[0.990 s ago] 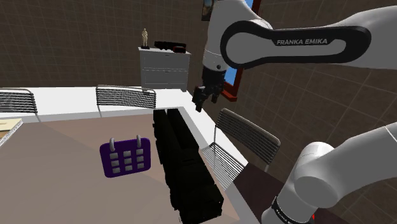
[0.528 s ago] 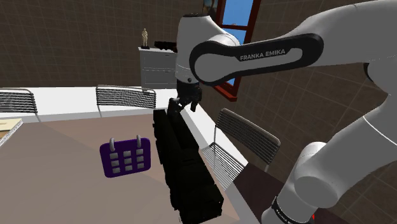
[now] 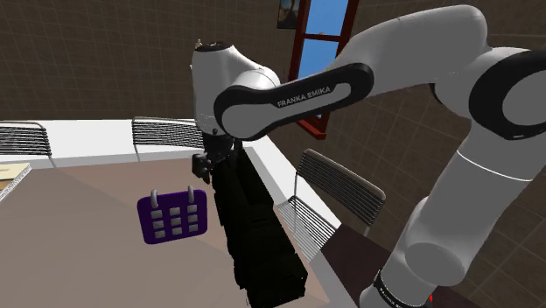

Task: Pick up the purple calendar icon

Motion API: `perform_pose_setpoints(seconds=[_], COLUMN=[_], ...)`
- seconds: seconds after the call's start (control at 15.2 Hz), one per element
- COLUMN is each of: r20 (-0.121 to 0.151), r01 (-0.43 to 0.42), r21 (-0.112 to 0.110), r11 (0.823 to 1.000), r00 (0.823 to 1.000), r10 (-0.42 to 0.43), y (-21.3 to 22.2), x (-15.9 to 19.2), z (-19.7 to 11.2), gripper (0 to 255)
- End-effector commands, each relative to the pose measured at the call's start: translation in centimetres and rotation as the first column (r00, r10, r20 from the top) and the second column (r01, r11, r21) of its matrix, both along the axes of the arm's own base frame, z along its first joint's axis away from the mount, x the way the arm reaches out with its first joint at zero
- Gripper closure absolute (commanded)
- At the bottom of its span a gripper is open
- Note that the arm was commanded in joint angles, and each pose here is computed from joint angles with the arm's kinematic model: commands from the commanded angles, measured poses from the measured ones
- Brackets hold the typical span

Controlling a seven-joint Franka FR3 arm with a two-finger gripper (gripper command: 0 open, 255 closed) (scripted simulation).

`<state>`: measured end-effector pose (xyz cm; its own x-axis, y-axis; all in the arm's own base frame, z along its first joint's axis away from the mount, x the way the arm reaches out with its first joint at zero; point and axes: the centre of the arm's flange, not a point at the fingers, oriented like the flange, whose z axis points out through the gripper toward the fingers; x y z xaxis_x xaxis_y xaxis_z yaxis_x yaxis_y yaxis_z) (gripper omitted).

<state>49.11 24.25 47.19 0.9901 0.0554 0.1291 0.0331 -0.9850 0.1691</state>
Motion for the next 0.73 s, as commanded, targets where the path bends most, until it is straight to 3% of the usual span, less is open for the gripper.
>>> perform_pose_setpoints(seconds=[0.0,0.26,0.66], r20=[-0.001,-0.004,-0.004], r01=[-0.005,-0.015,-0.015], r21=[-0.007,-0.021,-0.021], r11=[1.000,1.000,1.000], r00=[1.000,1.000,1.000], r10=[0.005,0.015,0.015], y=[1.9,5.5,5.5], x=[1.4,4.2,4.2], z=[-1.3,-4.1,-7.2], gripper=[0,0,0])
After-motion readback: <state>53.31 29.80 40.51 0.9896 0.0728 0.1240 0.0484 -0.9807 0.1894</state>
